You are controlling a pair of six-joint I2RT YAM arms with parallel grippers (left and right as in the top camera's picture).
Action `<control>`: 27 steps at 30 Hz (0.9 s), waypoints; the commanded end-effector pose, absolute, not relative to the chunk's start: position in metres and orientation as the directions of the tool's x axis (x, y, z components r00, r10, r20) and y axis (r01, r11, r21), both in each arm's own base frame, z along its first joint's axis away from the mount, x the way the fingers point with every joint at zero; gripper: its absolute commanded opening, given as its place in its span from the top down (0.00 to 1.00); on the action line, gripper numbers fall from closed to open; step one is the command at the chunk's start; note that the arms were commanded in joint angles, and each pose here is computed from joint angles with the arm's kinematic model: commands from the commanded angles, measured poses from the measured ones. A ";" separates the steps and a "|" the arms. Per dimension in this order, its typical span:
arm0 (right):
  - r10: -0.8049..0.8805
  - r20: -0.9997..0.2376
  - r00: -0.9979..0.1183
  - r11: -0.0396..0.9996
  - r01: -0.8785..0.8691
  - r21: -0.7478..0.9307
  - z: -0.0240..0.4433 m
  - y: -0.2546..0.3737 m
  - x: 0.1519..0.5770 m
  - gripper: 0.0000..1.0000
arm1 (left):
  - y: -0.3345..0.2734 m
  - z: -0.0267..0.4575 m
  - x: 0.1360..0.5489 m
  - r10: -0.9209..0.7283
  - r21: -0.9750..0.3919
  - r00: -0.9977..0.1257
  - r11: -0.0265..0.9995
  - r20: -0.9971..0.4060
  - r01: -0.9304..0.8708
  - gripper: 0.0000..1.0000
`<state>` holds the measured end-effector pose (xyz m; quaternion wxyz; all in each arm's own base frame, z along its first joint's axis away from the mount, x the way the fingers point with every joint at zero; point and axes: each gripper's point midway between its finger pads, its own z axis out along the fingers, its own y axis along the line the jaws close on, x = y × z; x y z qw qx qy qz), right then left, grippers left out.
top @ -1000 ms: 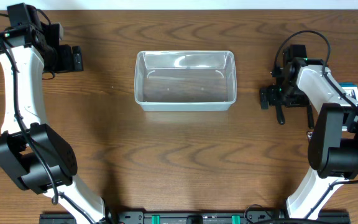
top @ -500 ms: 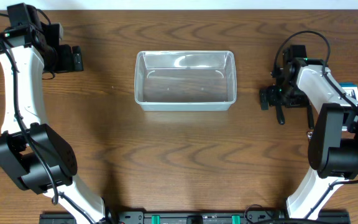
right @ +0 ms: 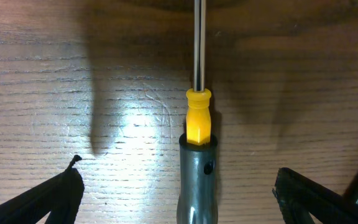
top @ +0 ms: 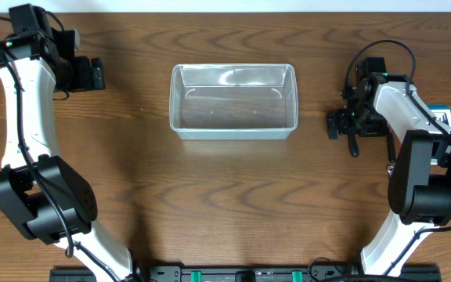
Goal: Pack container
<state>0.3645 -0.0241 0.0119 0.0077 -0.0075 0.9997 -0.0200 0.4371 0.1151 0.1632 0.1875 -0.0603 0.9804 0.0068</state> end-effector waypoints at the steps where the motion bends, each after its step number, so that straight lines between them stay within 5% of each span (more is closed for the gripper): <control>1: -0.023 -0.010 -1.000 0.999 -0.023 -0.030 0.010 -0.024 0.364 0.01 | 0.118 0.157 0.435 -0.110 0.002 -0.930 0.993 -0.351 -0.118 0.02; 27: -0.015 0.014 -1.000 0.998 -0.016 -0.063 0.009 -0.033 0.358 0.01 | 0.117 0.157 0.434 -0.110 0.002 -0.930 0.993 -0.350 -0.118 0.02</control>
